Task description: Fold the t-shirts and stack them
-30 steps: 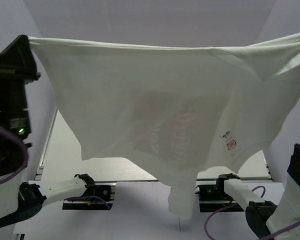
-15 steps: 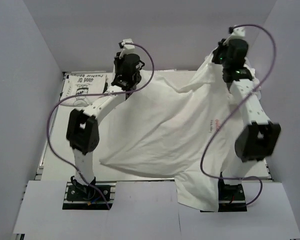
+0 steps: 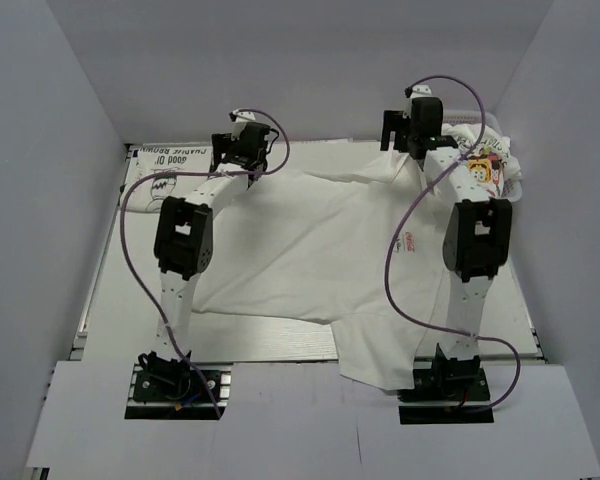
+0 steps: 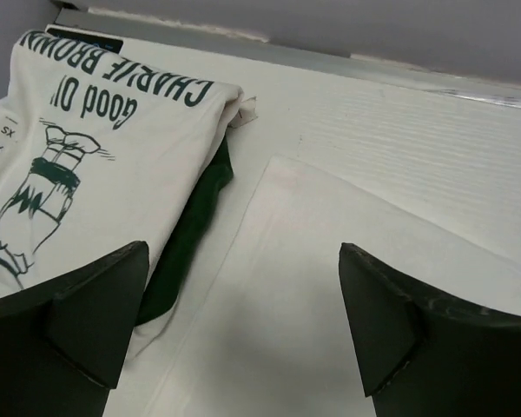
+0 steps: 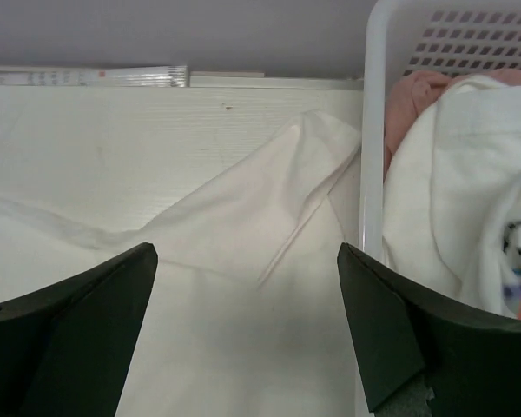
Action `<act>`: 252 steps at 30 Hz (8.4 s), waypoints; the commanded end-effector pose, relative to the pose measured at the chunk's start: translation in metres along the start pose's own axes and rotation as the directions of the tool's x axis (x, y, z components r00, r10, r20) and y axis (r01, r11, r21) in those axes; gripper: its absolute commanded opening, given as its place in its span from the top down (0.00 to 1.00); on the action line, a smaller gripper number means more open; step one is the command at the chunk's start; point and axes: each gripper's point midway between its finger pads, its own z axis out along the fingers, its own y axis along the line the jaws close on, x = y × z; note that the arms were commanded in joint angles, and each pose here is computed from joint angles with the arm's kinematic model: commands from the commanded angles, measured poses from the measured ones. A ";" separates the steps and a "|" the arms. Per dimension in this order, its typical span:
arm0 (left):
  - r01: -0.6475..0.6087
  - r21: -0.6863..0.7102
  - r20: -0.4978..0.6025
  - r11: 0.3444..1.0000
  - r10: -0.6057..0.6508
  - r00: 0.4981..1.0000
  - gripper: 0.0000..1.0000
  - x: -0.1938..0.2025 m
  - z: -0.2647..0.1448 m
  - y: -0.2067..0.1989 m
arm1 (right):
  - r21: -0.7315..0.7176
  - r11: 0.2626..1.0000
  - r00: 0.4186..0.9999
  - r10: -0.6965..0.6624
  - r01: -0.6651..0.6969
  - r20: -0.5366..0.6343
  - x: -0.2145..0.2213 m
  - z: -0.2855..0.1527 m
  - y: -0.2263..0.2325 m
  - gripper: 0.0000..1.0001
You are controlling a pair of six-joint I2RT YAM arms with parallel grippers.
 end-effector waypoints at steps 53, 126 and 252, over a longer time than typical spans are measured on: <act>0.364 0.065 -0.480 0.929 -0.291 0.828 0.00 0.128 -0.005 0.013 | -0.003 0.992 0.914 0.113 -0.124 -0.389 0.138 0.073 0.016 0.10; 0.604 -0.058 -0.498 0.795 -0.547 0.672 1.00 0.255 -0.216 0.170 | -0.348 0.929 0.578 -0.354 0.127 -0.735 0.390 -0.385 0.124 0.10; 0.378 0.021 -0.624 0.926 -0.283 0.728 0.00 0.209 -0.101 0.076 | 0.065 0.934 0.894 0.354 -0.350 -0.274 0.218 -0.137 0.061 0.10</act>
